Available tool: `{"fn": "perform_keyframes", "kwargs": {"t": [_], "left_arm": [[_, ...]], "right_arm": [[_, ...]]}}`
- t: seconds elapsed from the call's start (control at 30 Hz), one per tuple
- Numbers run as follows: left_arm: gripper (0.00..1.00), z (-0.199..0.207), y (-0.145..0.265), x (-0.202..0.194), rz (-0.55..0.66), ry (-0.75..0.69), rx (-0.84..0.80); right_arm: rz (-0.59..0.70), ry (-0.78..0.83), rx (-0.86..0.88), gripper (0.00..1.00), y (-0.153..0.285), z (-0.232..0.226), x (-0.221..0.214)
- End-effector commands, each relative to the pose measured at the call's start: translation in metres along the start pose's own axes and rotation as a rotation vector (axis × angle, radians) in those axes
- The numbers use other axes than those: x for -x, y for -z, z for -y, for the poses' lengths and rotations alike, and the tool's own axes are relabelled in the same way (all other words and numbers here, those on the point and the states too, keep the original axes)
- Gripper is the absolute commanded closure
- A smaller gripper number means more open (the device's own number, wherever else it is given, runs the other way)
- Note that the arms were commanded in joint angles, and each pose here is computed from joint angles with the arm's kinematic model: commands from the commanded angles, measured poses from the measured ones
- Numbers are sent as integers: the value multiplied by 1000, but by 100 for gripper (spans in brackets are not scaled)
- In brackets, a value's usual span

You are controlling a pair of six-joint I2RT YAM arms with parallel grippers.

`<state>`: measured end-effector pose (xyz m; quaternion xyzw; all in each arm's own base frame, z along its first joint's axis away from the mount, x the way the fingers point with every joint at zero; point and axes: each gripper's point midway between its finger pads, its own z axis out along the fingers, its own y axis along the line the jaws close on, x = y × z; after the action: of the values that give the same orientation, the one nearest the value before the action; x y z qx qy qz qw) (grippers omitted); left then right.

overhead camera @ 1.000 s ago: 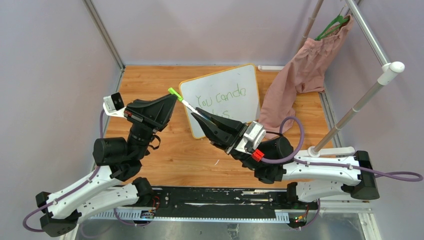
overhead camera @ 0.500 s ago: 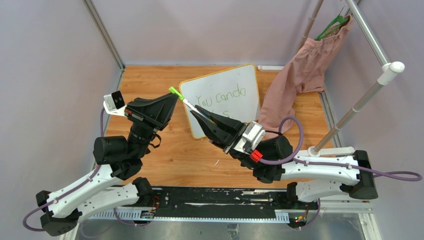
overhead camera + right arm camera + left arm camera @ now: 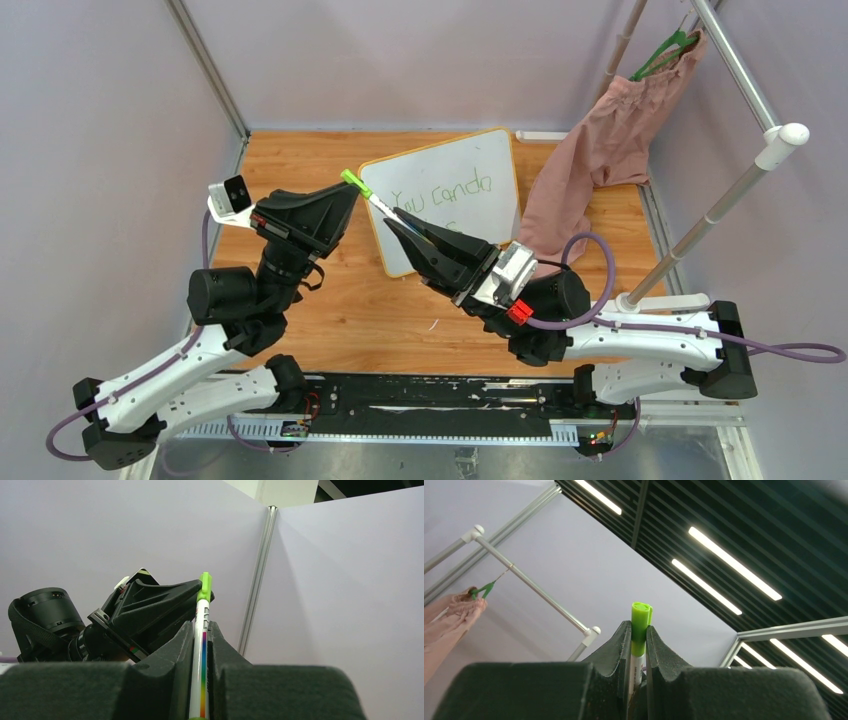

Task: Write a sentence on the whiteboard
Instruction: Close the whiteboard marker at the center of the board.

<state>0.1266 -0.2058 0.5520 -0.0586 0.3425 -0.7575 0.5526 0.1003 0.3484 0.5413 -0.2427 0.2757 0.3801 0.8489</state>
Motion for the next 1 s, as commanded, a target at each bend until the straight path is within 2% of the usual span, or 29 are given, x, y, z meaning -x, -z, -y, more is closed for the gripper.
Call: {"fn": "perform_keyframes", "kwargs": {"t": [0.0, 0.1, 0.23, 0.5, 0.97], "left_arm": [[100, -13, 9, -26, -113, -4, 23], [100, -14, 12, -19, -82, -13, 36], [95, -12, 14, -12, -57, -29, 37], [92, -7, 13, -8, -50, -41, 26], [74, -3, 12, -7, -51, -41, 15]], "right_arm": [[4, -9, 42, 100, -2, -10, 2], [9, -23, 45, 100, 0, -9, 5], [8, -27, 48, 100, 2, -9, 5], [-1, -26, 49, 100, 4, -9, 3], [0, -32, 56, 100, 5, -11, 3]]}}
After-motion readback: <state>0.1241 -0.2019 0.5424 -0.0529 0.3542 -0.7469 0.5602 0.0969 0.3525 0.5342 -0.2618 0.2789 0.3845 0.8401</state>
